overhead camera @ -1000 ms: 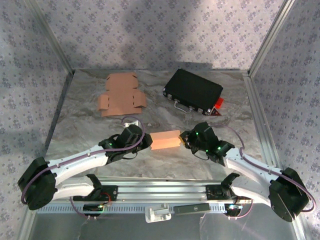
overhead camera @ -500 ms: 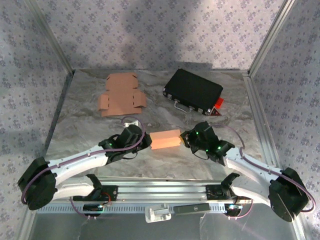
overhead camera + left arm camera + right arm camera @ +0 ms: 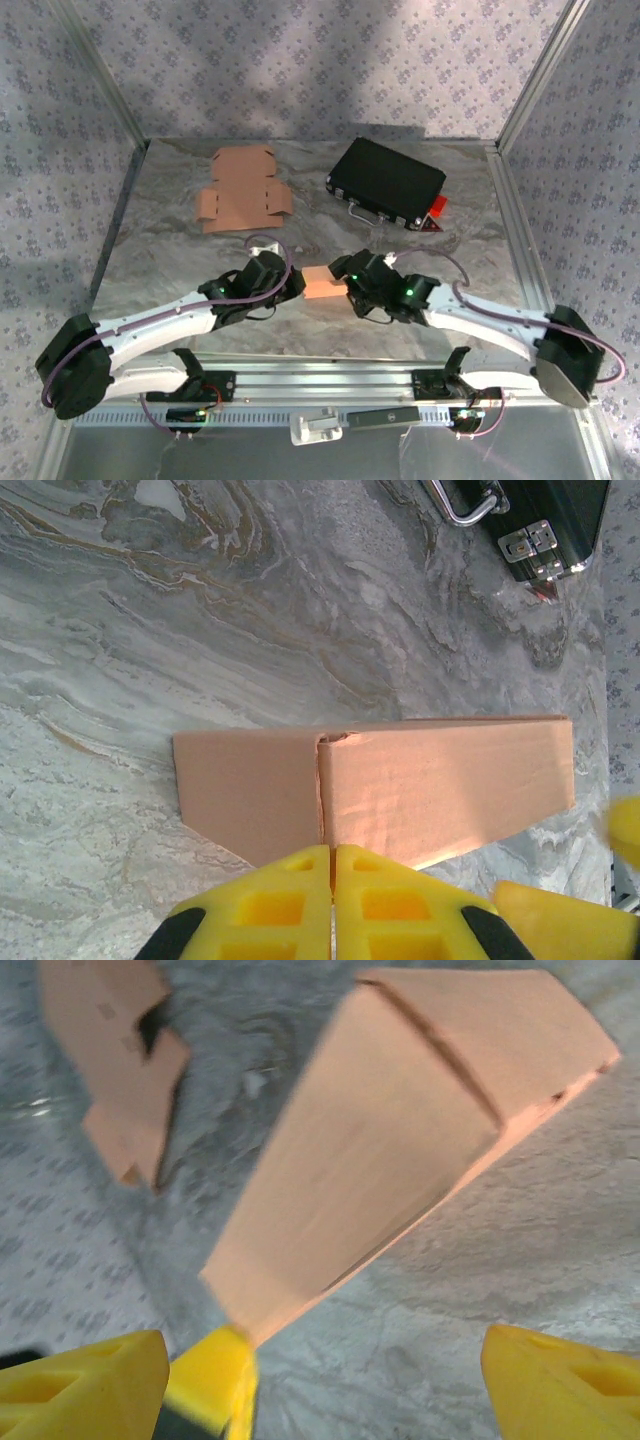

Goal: Fold the paper box

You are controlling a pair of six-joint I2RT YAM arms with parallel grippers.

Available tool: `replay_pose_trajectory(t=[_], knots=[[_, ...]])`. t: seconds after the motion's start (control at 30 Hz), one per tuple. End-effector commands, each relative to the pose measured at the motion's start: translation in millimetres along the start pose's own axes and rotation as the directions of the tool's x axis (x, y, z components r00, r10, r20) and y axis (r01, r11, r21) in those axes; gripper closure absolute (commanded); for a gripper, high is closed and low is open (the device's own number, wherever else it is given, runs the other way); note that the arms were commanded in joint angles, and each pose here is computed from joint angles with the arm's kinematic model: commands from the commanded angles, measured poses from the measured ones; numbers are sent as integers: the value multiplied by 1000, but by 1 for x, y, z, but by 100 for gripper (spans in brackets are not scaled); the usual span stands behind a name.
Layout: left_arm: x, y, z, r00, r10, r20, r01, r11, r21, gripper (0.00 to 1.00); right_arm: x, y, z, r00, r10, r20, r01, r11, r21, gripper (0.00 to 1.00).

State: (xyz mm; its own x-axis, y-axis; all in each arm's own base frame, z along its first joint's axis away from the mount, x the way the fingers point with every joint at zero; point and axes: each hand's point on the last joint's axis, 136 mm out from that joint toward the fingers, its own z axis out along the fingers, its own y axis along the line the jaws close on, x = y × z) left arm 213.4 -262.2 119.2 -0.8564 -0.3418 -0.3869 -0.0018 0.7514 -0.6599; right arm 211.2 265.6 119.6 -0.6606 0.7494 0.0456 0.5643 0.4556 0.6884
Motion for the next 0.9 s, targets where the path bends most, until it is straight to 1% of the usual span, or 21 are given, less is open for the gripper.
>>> replay_pose_trajectory(t=[0.0,0.1,0.2,0.33,0.4,0.5,0.6,0.67,0.73,0.8,0.87], knots=[[8,10,-1,1000,9,-26,-10,999,-41,93,3,27,5,990,140,8,-139,989,-53,15],[9,9,-2,999,12,-30,-13,999,-38,93,4,46,8,988,157,14,-155,983,-97,14],[9,9,-3,999,13,-30,-14,999,-37,93,3,52,8,988,150,34,-147,986,-83,13],[9,7,-3,999,15,-30,-16,999,-29,93,0,46,23,981,192,34,-190,980,-53,15],[10,5,-2,999,20,-33,-21,999,-29,93,-2,44,34,973,232,7,-231,972,-44,16],[11,2,-3,999,34,-41,-36,999,-33,93,-2,42,46,967,254,-33,-255,966,-34,18],[11,1,-4,998,44,-42,-46,998,-37,92,-4,39,48,965,261,-20,-262,965,-19,20],[10,-1,-6,998,50,-42,-51,998,-34,90,-8,33,49,965,260,-14,-260,966,-1,22],[7,-7,-10,997,68,-40,-69,997,-29,85,-11,24,51,965,261,-14,-261,965,16,27],[2,-15,-20,995,98,-22,-99,995,-31,81,-14,15,53,967,254,-18,-254,967,18,32],[-3,-25,-32,991,137,0,-137,990,-28,75,-17,8,52,972,235,-16,-235,972,17,34]])
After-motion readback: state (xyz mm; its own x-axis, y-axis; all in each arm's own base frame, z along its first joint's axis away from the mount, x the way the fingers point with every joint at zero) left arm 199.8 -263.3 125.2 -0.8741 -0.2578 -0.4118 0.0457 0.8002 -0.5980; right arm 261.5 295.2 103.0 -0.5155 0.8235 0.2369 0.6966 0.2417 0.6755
